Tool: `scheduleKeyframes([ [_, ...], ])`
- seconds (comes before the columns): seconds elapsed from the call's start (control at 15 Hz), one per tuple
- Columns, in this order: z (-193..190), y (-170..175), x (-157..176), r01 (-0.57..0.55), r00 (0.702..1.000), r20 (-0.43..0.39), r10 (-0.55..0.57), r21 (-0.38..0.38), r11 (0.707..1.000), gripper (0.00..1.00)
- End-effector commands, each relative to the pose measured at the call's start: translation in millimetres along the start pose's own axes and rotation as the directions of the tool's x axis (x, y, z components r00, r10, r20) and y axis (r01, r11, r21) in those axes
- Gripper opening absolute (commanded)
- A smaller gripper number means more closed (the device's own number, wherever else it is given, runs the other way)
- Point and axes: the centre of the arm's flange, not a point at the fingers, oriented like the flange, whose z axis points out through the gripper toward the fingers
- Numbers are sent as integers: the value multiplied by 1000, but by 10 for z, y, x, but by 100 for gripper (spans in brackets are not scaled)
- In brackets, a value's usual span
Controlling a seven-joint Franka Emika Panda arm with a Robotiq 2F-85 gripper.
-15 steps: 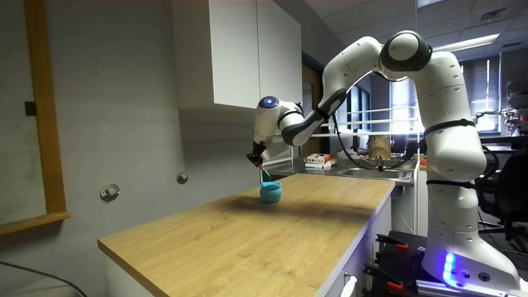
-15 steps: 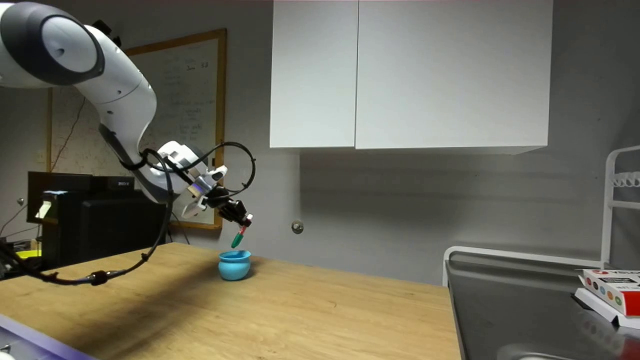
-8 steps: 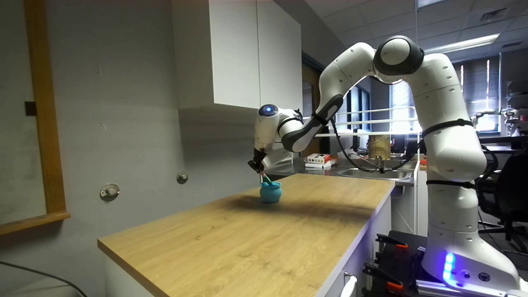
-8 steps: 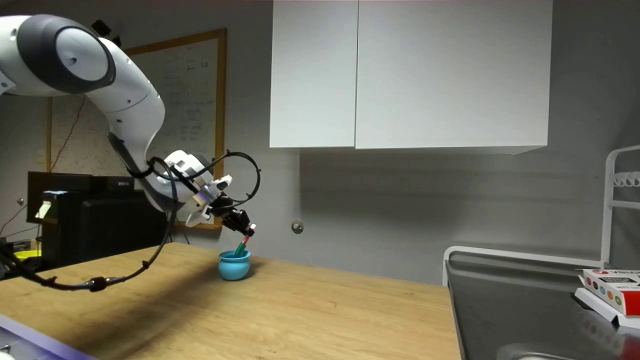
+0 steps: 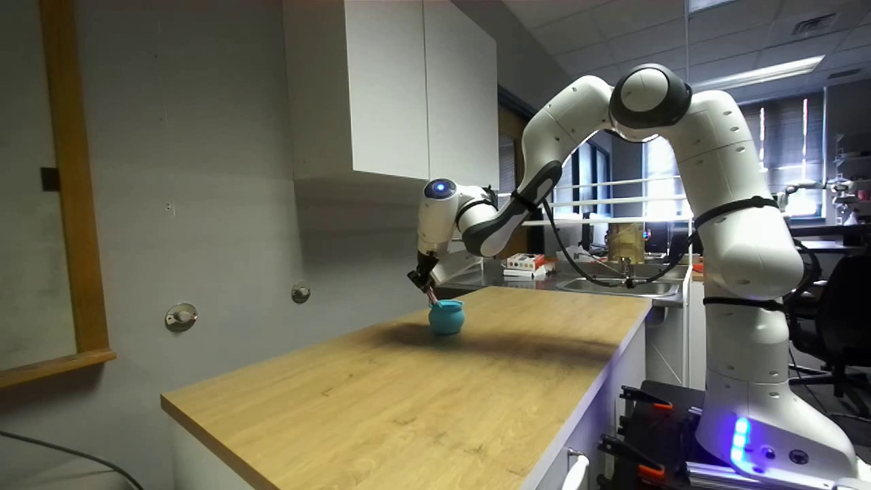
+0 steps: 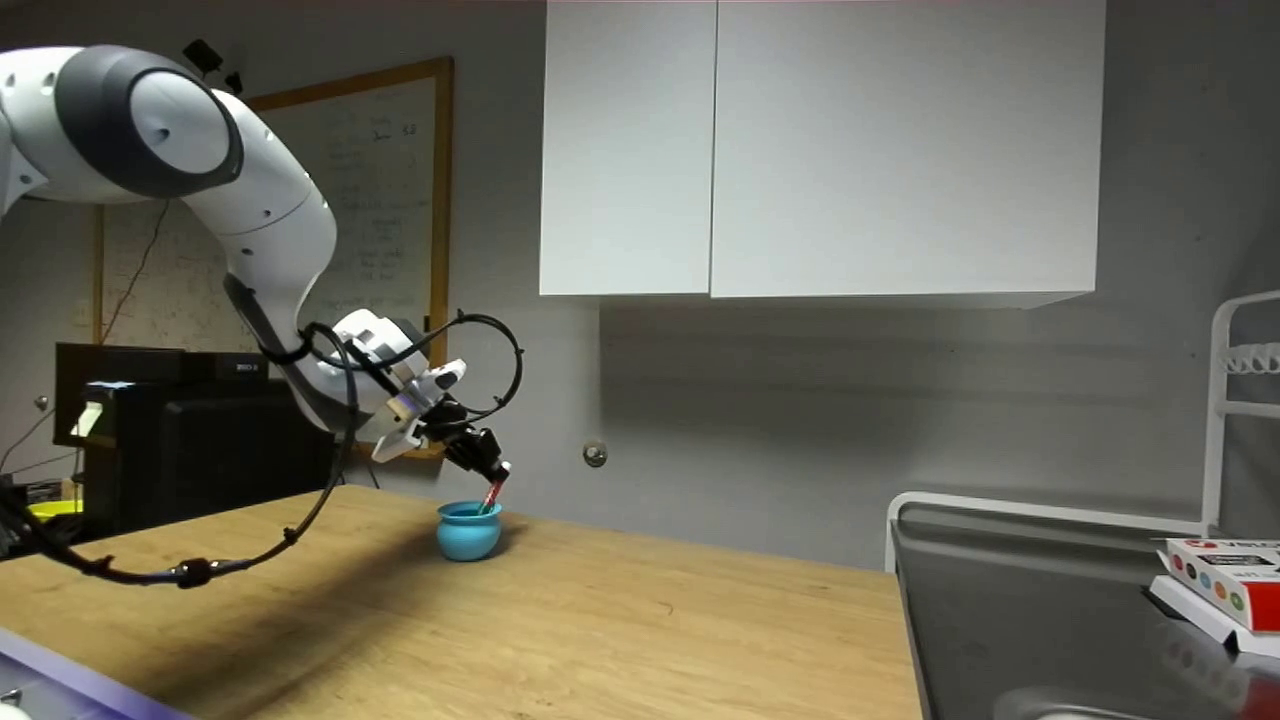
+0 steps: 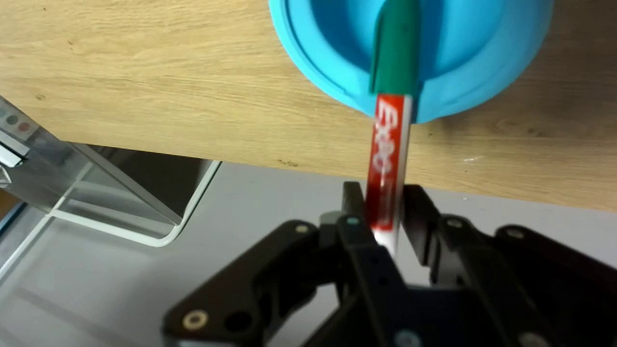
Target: Put the pen in the blue bowl
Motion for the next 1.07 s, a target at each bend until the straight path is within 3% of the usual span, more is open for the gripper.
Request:
scheduleKeyframes([
  [0.0,48,-63,21,-13,1000,-16,13,0,1000,61],
  [0.33,22,-64,-8,-5,1000,-7,5,2,1000,97],
  [0.4,-7,-58,-19,2,1000,4,-2,6,1000,100],
  [0.53,-106,-48,-68,40,998,42,-41,30,999,100],
  [0.73,-317,-27,-167,117,984,120,-132,126,985,100],
  [1.0,-659,53,-244,167,969,149,-198,200,966,100],
])
